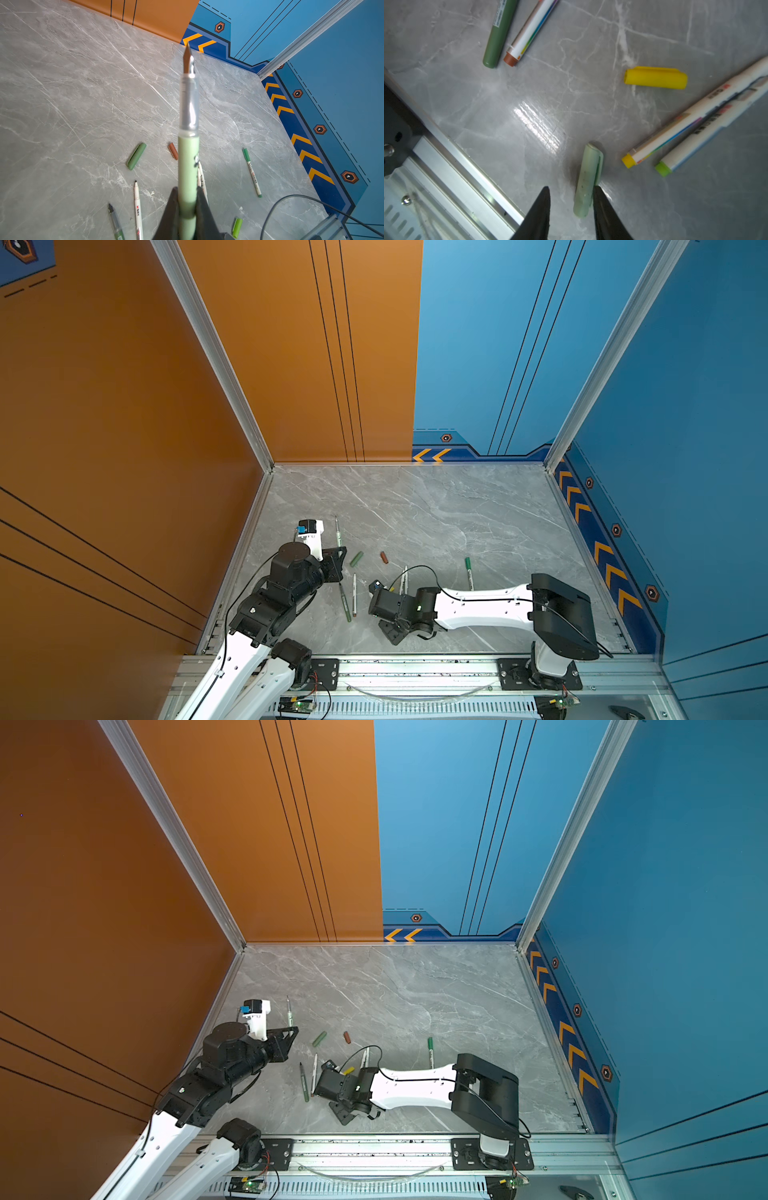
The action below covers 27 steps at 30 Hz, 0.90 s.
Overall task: Insert the pens into the pen caps
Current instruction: 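Reach the right gripper down and grasp the light green cap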
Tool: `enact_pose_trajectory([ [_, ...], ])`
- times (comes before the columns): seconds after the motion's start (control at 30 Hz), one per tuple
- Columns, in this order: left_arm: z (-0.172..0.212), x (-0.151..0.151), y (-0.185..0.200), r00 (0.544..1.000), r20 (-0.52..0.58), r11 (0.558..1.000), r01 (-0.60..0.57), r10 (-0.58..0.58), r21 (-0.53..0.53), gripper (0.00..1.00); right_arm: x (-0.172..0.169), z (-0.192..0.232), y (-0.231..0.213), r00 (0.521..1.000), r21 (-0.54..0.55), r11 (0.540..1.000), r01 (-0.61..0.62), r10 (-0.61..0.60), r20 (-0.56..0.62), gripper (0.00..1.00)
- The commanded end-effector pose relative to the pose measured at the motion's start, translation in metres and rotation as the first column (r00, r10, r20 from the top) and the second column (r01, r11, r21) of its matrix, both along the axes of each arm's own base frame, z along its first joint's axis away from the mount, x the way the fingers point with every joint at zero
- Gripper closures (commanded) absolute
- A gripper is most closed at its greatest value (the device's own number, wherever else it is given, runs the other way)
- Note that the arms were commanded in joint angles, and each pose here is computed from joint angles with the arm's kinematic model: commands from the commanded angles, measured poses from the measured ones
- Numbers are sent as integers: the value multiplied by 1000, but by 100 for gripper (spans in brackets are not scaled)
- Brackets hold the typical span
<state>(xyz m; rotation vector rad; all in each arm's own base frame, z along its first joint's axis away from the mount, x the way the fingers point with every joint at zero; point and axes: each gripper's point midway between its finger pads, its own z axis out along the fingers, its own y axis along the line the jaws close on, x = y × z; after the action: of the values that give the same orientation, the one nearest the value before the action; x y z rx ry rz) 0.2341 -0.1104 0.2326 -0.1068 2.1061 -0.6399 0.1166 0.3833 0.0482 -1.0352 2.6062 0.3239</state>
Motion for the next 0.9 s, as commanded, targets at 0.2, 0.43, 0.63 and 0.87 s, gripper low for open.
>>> enact_pose_trajectory([
  [0.2, -7, -1, 7, 1000, -8, 1000, -17, 17, 23, 100, 14, -11, -6, 994, -115, 993, 1, 12, 113, 64],
  [0.43, -8, -1, 7, 1000, -11, 1000, -18, 18, 23, 100, 9, -29, -13, 995, -175, 985, -1, 18, 100, 67],
  [0.63, -9, -1, 7, 1000, -14, 1000, -17, 17, 24, 100, 3, -40, -25, 996, -200, 979, 27, -10, 85, 75],
  [0.87, -8, 1, 5, 1000, -16, 1000, -13, 14, 22, 100, 5, -34, -32, 995, -185, 981, 60, -45, 87, 85],
])
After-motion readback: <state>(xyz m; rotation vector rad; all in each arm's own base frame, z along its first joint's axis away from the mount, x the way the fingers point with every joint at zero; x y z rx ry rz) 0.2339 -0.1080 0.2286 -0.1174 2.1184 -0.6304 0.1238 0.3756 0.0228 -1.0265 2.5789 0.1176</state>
